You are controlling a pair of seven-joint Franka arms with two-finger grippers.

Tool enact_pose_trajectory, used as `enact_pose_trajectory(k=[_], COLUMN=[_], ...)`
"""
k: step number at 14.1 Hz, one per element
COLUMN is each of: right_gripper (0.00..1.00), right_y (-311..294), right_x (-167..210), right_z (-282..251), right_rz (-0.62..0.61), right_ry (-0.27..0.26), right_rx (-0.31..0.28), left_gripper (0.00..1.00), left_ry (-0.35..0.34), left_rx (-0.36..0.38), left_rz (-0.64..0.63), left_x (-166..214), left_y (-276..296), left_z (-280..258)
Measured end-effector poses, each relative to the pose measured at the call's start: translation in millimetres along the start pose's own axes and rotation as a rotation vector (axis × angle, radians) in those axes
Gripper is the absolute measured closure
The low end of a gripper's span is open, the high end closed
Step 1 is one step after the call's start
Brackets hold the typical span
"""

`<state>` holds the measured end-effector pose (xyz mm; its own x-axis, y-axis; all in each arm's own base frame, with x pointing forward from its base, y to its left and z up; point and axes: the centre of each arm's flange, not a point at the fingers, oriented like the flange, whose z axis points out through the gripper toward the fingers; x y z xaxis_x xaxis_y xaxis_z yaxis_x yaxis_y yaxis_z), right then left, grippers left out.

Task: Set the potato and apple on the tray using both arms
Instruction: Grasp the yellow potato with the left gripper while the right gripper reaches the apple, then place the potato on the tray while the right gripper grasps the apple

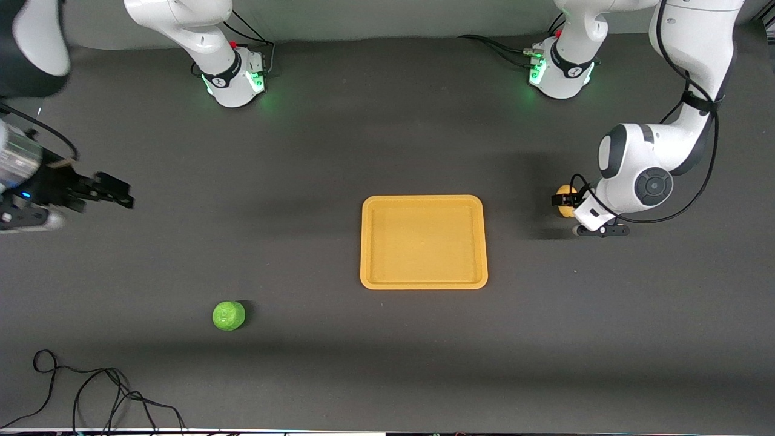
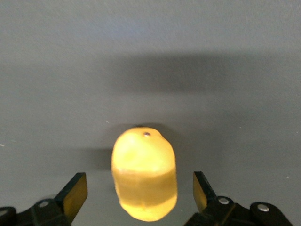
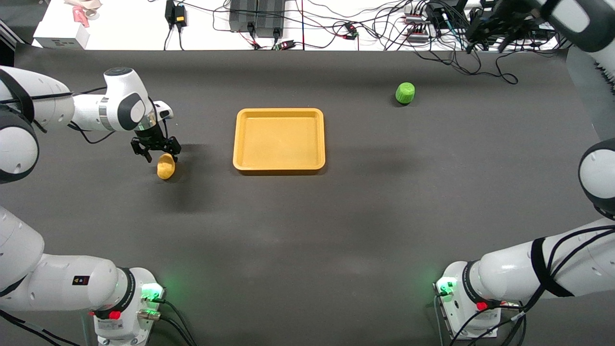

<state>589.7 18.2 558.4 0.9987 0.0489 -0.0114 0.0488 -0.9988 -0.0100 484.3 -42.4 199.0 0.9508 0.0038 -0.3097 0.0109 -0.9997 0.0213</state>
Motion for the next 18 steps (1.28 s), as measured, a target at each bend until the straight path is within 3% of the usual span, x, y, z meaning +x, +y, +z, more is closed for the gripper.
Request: enact_pose_trajectory(k=[2,6,9,12,16,18], right_gripper=[0.00,0.00,0.00,0.00,0.00,0.00], right_y=[-16,-41,-56,-57,-52,-52], right_x=[16,64,87,109,128,130], right_z=[14,25,50,99,193,234], right_rz=[-0.027,-0.041,-0.055,-0.048,-0.026,-0.016], right_ry=[0.026,0.068,0.057,0.083,0.131,0.144], right_rx=[0.000,0.000,0.000,-0.001,-0.001,-0.001], left_gripper=[0.04,0.44,0.47,0.47,0.47,0.47], left_ry=[-0.020,-0.050,-0.077,-0.101,-0.049,-0.026], left_rx=[0.000,0.006,0.006,-0.012,-0.188,-0.223], left_rz=[0.021,0.068,0.072,0.064,-0.025,-0.057], left_x=[-3,-6,-4,5,26,39], left_y=[14,22,20,28,92,149], left_z=[3,6,-5,-54,-126,-135])
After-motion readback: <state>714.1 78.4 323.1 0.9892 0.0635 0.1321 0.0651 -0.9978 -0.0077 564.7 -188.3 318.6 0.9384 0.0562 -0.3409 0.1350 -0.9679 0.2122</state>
